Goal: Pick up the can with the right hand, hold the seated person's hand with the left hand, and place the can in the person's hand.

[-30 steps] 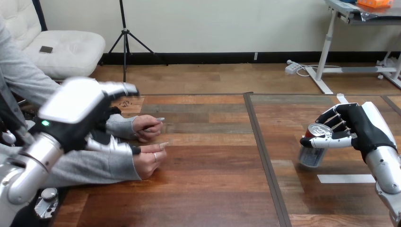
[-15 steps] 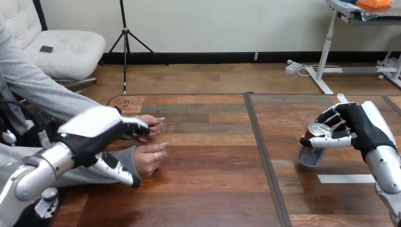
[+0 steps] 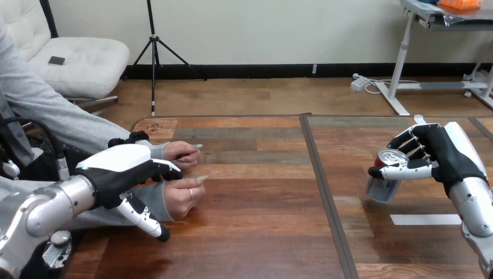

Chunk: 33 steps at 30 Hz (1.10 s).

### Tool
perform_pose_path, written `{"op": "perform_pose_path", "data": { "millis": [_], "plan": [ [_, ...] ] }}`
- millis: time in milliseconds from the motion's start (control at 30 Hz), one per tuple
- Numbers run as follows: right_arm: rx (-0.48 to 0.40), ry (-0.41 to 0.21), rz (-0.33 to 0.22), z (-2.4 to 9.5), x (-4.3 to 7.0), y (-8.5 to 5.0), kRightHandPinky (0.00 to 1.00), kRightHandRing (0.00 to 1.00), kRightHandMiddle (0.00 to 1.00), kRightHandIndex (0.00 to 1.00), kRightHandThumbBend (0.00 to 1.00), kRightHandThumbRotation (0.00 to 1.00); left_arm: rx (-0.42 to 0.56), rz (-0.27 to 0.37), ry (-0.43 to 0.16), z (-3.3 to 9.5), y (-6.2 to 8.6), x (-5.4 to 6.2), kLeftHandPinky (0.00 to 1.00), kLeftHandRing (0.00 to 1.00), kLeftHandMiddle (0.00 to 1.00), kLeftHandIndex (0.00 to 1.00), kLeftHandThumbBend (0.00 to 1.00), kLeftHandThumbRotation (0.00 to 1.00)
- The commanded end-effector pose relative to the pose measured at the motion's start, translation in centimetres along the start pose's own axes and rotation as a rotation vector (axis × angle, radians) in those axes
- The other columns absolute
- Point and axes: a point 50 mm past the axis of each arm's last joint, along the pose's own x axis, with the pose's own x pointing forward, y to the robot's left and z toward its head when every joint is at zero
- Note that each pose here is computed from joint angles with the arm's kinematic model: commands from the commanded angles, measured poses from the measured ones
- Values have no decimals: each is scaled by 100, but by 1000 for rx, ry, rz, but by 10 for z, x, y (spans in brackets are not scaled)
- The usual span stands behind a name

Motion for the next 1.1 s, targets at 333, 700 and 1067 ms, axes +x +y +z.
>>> {"op": "perform_pose_path", "data": {
  "millis": [333,700,1067],
  "plan": [
    [9,-124,-90,28,11,-28,31,36,40,43,82,0,70,62,17,2,26,11,74,82,83,82,100,27],
    [0,-125,-93,27,11,-28,33,37,41,43,82,0,114,53,56,-3,21,16,76,83,84,83,100,30],
    [-1,-124,-94,27,11,-28,34,38,42,44,83,0,173,55,115,-9,17,19,78,85,85,83,100,31]
  ]
}}
